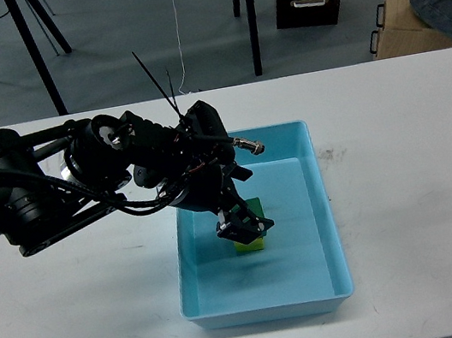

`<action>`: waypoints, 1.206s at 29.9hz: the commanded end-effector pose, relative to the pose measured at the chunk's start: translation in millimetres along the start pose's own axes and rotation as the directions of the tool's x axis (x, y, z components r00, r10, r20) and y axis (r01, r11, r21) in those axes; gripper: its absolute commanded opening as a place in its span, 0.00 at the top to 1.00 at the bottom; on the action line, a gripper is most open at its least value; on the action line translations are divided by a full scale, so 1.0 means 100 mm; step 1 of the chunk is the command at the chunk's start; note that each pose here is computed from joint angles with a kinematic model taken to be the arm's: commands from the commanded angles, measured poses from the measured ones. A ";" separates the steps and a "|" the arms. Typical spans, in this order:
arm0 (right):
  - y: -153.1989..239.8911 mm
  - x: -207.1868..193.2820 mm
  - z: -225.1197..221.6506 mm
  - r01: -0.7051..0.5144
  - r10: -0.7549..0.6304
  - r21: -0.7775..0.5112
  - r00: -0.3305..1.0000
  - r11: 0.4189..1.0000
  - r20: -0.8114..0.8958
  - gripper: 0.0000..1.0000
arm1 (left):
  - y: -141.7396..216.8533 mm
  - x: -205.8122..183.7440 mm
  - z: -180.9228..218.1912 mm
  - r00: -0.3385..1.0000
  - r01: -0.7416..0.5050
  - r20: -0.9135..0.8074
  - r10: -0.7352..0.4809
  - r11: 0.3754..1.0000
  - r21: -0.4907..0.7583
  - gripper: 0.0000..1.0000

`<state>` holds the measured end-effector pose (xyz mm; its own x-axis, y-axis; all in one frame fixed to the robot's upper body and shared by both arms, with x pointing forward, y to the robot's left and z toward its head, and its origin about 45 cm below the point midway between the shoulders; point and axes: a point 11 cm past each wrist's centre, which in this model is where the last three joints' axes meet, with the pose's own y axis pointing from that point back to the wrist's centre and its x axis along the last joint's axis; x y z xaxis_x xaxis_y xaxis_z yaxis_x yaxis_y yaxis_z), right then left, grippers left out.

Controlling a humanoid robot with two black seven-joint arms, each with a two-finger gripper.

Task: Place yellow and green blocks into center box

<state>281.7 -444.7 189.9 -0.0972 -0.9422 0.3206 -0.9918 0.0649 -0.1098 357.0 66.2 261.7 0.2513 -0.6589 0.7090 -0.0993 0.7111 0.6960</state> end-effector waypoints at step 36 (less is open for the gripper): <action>-0.36 -1.34 -0.45 0.067 -0.077 0.088 -0.162 0.994 0.984 0.01 | 1.05 -2.05 -0.35 -0.822 -0.511 -0.466 -0.326 0.064 0.857 0.00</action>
<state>338.6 -315.1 212.5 0.2120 -0.2603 -0.9420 -0.9771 -0.0402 -0.2088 337.6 291.4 201.4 0.3434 0.5438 -0.7657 -0.9382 0.2360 -0.2532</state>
